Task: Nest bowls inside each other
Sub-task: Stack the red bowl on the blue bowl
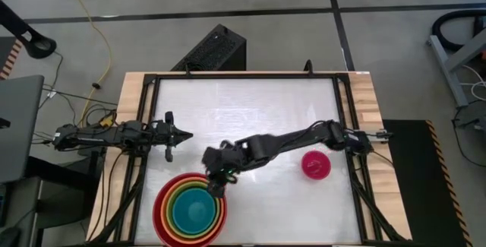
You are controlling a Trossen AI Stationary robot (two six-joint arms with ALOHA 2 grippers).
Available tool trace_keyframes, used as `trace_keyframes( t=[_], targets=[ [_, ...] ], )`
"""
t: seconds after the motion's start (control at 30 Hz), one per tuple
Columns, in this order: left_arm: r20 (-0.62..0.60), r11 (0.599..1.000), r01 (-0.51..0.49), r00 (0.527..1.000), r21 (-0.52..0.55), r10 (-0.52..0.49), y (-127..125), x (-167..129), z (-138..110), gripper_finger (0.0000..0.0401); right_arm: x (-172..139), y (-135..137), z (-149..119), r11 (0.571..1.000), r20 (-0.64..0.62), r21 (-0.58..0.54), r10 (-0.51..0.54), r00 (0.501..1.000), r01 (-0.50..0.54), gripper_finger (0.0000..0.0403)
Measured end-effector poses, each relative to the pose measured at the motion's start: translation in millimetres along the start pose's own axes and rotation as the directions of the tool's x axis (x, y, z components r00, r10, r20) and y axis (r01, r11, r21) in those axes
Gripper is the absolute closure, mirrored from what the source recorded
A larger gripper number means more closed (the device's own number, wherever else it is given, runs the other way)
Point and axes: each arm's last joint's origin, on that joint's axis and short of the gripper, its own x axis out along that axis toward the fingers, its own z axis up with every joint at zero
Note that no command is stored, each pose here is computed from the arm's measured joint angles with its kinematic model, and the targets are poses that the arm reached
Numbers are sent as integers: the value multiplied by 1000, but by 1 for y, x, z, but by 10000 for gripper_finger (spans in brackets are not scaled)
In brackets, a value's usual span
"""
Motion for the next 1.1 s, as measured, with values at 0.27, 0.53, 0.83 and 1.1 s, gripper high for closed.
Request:
trace_keyframes(
  t=[0.27,0.53,0.83,1.1],
  targets=[
    [0,1000,0,1000,0,0,0,0,0,401,-75,-48,-24,868,-310,9,-470,827,497,252],
    [-2,1000,-1,1000,0,1,0,0,0,401,-116,-91,-54,804,-432,78,-505,747,589,253],
    [-21,1000,-3,1000,24,3,0,1,-2,401,-156,-145,-153,713,-531,327,-405,745,620,243],
    [-22,1000,-12,1000,26,12,0,1,-2,401,-138,-170,-214,736,-617,274,-360,700,620,171]
  ],
)
